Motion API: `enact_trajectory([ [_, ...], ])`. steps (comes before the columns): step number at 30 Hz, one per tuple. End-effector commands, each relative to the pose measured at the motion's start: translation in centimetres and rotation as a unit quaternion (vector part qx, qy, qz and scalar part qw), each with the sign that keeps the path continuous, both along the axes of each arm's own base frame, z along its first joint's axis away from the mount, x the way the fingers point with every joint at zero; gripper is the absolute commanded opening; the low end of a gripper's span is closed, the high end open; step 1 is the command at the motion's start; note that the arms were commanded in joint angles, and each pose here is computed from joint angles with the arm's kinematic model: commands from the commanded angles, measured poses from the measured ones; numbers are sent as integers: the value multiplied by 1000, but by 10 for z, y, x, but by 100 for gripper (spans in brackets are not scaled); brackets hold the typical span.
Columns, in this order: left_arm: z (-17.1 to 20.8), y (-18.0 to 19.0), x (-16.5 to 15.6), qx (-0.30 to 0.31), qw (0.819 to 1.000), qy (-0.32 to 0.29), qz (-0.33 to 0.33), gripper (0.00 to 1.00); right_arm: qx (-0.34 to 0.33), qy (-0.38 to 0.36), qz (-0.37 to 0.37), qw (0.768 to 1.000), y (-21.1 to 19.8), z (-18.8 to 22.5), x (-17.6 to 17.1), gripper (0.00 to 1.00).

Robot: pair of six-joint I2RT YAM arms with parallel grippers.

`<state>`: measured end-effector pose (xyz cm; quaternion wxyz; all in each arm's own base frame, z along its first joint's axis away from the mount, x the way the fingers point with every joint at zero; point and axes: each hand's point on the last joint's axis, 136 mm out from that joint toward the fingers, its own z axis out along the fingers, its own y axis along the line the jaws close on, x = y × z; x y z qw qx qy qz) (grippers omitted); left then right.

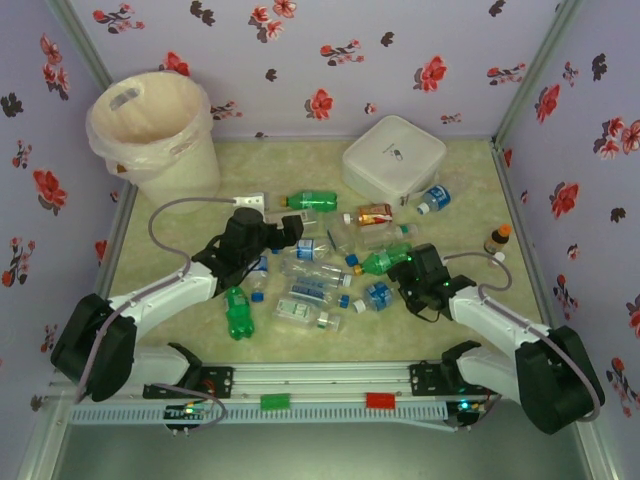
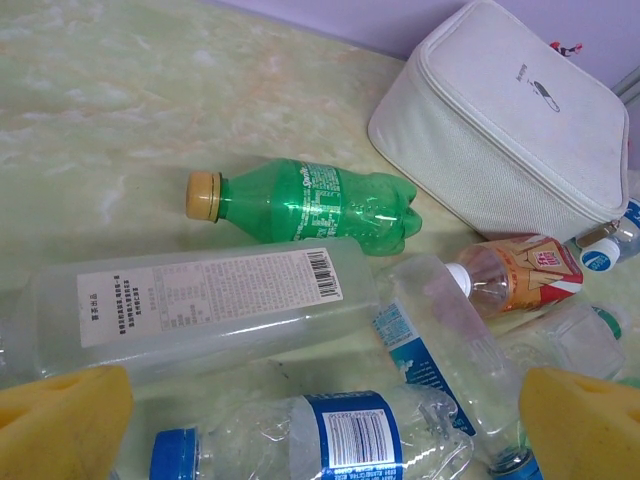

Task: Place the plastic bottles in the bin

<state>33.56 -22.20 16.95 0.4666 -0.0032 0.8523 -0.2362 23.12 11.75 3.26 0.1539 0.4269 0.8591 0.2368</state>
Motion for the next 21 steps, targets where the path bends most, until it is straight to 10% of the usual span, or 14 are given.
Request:
enact_trajectory([
  [1, 9, -5, 1, 10, 1000, -11, -11, 100, -8, -19, 3, 1000, 0, 2, 5, 57],
  [10, 31, -42, -12, 4, 991, -7, -130, 100, -56, -96, 102, 989, 6, 76, 21, 44],
  [21, 74, -118, -76, -110, 919, 6, -379, 100, -28, -223, 178, 958, 58, 165, 93, 44],
])
